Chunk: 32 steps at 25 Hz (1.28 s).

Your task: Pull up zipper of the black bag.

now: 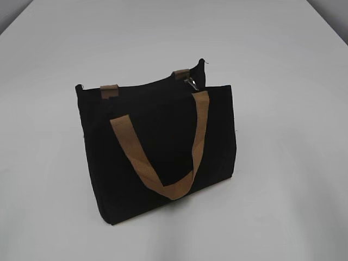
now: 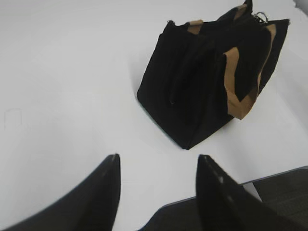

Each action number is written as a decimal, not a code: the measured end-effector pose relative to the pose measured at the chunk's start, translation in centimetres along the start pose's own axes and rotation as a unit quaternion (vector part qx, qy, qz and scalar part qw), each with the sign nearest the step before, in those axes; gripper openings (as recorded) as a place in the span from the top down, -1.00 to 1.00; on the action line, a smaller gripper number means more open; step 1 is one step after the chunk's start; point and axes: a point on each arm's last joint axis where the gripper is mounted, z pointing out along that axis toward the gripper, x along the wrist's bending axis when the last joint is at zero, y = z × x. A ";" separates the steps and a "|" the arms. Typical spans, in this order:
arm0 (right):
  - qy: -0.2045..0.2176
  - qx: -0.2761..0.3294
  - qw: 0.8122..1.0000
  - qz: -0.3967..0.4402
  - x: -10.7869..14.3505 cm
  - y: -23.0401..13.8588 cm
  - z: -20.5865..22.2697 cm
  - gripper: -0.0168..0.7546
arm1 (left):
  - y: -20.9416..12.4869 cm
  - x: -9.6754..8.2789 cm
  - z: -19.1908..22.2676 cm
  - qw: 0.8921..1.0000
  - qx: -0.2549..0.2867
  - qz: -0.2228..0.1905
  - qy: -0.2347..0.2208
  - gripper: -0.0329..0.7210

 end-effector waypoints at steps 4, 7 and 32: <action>-0.071 -0.104 0.992 -0.024 0.7 -5.3 -2.2 -0.58 | -1.7 0.2 1.3 0.999 0.044 -0.006 0.000 -0.10; -0.099 -0.192 0.976 -0.028 1.4 -8.3 -3.5 -0.58 | -1.1 0.6 2.0 1.000 0.020 -0.005 0.012 -0.10; -0.119 -0.319 0.940 -0.006 2.2 -11.7 -5.1 -0.58 | -1.0 1.1 2.6 0.999 -0.004 -0.010 0.044 0.29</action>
